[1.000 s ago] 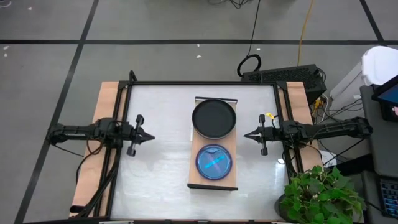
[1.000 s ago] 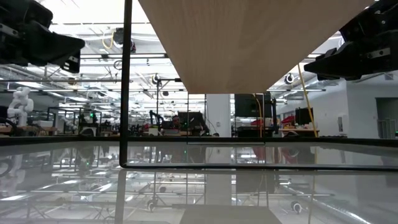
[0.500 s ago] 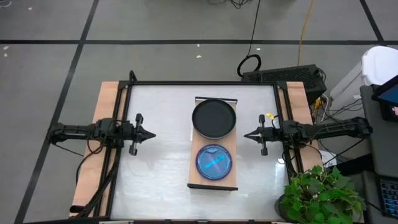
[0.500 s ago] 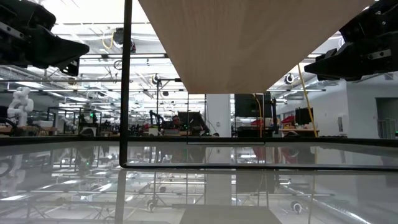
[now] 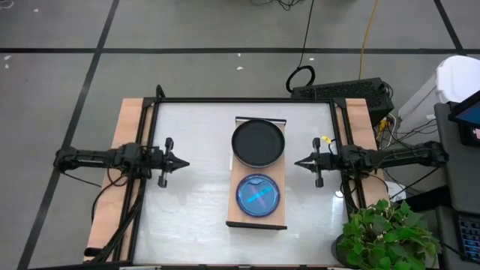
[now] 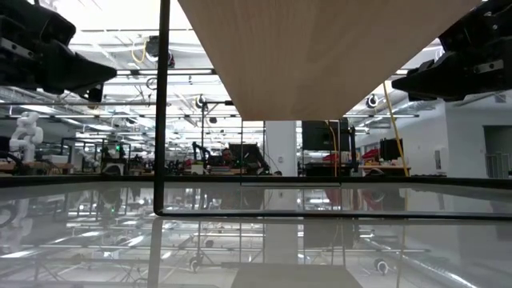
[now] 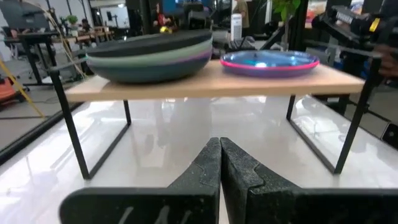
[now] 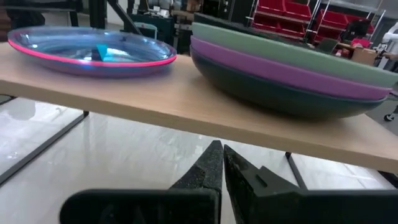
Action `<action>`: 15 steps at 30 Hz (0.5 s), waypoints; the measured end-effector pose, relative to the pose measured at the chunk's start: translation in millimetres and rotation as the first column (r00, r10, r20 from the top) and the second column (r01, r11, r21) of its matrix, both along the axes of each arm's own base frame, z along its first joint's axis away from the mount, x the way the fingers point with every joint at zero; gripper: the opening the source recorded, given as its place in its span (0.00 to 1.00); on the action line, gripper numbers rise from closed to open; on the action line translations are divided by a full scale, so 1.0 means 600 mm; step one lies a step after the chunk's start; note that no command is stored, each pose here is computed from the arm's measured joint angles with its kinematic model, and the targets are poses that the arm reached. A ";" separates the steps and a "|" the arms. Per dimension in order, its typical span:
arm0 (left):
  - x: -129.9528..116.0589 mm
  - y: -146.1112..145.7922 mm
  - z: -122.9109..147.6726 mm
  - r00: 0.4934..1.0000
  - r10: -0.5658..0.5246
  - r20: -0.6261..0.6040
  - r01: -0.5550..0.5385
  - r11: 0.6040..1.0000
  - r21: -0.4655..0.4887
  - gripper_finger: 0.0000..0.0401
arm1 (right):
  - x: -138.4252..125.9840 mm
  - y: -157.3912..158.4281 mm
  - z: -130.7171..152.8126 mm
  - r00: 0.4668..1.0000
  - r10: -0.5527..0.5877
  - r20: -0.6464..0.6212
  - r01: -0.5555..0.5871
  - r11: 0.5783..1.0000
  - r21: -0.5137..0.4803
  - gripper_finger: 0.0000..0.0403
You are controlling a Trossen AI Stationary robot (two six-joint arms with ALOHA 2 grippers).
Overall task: Place and stack plates onto a shelf
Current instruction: Return to Home Position
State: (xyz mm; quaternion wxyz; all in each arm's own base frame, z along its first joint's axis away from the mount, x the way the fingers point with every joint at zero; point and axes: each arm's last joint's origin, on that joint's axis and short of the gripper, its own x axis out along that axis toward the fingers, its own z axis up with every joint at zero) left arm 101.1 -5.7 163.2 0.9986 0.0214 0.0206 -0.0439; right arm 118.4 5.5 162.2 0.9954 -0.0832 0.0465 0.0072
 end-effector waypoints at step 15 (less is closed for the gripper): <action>0.006 0.001 0.000 0.999 0.034 -0.013 -0.035 0.998 -0.049 0.01 | -0.017 -0.005 0.000 0.997 -0.075 0.007 0.075 0.997 -0.029 0.00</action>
